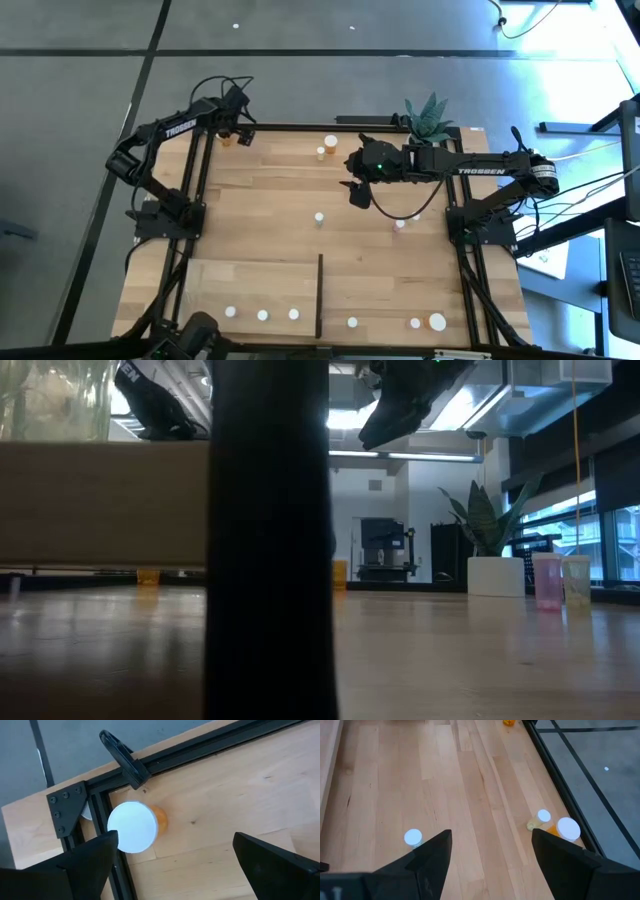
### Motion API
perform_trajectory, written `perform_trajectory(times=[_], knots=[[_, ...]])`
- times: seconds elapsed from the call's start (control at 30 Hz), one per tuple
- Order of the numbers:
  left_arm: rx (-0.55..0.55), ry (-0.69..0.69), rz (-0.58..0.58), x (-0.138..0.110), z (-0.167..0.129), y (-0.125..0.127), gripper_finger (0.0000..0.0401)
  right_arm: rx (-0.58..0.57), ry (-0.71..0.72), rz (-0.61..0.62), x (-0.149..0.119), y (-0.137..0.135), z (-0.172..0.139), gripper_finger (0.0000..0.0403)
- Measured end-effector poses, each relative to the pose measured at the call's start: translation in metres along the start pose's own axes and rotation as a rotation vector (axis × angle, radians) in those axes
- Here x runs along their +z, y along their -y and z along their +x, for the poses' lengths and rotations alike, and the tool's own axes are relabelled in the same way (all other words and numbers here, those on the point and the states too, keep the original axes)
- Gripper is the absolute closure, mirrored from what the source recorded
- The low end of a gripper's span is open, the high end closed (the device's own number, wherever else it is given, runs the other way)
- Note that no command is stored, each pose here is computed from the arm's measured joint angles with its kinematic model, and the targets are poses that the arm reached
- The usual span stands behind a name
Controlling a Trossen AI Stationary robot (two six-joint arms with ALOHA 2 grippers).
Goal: Pick and place medicine bottles onto shelf by color
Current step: Put the top left orange pill bottle on the shelf
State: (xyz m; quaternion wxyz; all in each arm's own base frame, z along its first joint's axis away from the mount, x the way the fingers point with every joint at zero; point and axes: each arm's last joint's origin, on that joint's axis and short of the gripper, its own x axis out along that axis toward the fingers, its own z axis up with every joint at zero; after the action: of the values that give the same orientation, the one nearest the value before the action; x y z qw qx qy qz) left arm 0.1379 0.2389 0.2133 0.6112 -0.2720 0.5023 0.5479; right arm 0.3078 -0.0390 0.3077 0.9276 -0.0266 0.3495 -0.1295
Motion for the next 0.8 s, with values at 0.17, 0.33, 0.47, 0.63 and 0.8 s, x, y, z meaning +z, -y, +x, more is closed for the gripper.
perform_trajectory(times=[0.17,0.33,0.47,0.63,0.8], knots=[[-0.013,-0.055,0.046,-0.002,0.01,0.003,0.0012,0.0,0.0,0.0,0.0,0.0,0.0,0.0125],[-0.01,-0.065,0.062,-0.001,0.015,0.005,0.0012,0.0,0.0,0.0,0.0,0.0,0.0,0.0125],[0.0,-0.053,0.048,0.0,0.015,0.005,0.0012,0.0,0.0,0.0,0.0,0.0,0.0,0.0125],[0.013,-0.041,0.018,0.001,0.015,0.005,0.0012,0.0,0.0,0.0,0.0,0.0,0.0,0.0125],[0.033,-0.031,0.01,0.002,0.015,0.005,0.0012,0.0,0.0,0.0,0.0,0.0,0.0,0.0125]])
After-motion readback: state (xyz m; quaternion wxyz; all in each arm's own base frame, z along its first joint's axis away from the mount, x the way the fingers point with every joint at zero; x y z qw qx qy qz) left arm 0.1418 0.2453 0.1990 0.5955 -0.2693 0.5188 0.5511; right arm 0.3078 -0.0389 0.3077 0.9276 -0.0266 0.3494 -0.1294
